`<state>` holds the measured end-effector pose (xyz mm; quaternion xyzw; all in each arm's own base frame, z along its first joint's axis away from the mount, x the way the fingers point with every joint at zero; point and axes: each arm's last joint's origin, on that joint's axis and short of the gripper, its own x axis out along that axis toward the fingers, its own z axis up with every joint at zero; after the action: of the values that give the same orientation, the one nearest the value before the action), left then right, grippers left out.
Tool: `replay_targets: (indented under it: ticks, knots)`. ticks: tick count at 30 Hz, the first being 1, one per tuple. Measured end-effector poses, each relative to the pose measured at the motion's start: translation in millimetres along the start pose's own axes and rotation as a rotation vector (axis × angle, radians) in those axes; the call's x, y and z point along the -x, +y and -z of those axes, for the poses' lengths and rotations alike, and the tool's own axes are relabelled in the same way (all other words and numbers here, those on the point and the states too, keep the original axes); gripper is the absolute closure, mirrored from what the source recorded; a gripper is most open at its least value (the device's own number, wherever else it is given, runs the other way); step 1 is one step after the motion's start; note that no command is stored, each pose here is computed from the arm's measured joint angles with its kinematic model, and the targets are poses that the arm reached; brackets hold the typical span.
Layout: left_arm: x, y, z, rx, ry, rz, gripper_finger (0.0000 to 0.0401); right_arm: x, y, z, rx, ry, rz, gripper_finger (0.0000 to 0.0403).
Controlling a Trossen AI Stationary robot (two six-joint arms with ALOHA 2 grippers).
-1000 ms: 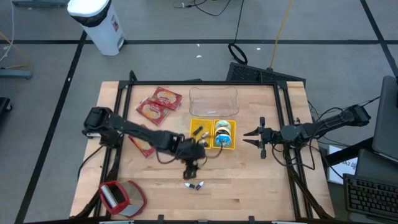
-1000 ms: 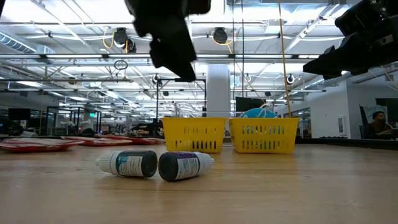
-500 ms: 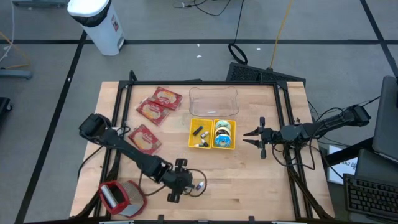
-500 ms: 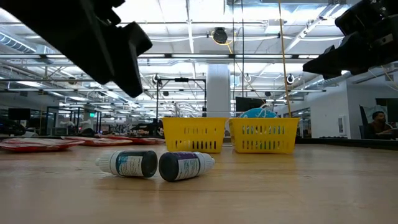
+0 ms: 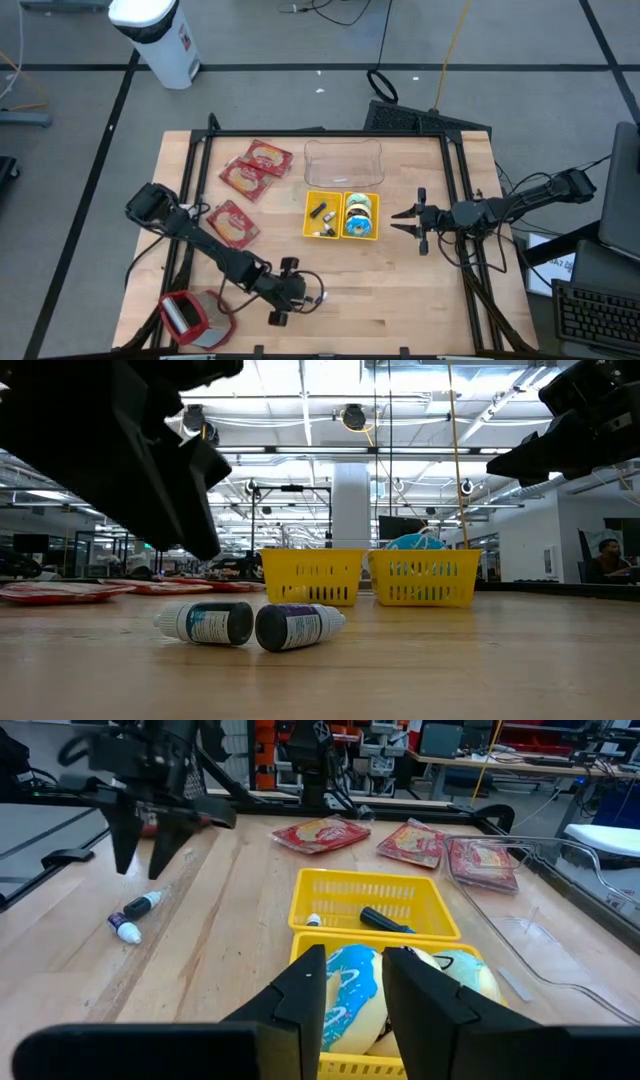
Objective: Pick & Place Food Item
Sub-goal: Put the black food coloring bottle into the left yellow bin
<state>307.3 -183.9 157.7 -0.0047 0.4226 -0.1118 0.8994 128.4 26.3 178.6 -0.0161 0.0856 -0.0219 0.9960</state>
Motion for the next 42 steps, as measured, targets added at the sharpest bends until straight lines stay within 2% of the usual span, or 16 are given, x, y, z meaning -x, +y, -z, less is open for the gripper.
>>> replay_targets:
  ticks: [3, 9, 15, 24, 42]
  knots:
    - [-1.6, 1.2, 3.1, 0.035, 0.006, -0.014, 0.0238, 0.0, 0.0, 0.0, 0.0, 0.0, 0.0, 0.0312]
    - [-19.4, -0.2, 5.7, 0.032, -0.031, -0.006, 0.0238, 0.0, 0.0, 0.1, 0.0, 0.001, 0.0, 0.0312]
    - [-35.8, 1.3, 17.2, 0.008, 0.021, -0.019, 0.0238, 0.0, 0.0, 0.1, 0.0, 0.0, 0.0, 0.0312]
    - [-36.4, 4.1, 21.6, -0.006, 0.058, -0.079, 0.0238, 0.0, 0.0, 0.0, 0.0, 0.0, 0.0, 0.0312]
    - [-36.8, 5.4, 22.3, -0.021, 0.061, -0.092, 0.0241, 0.0, 0.0, 0.1, -0.007, 0.001, 0.0, 0.0312]
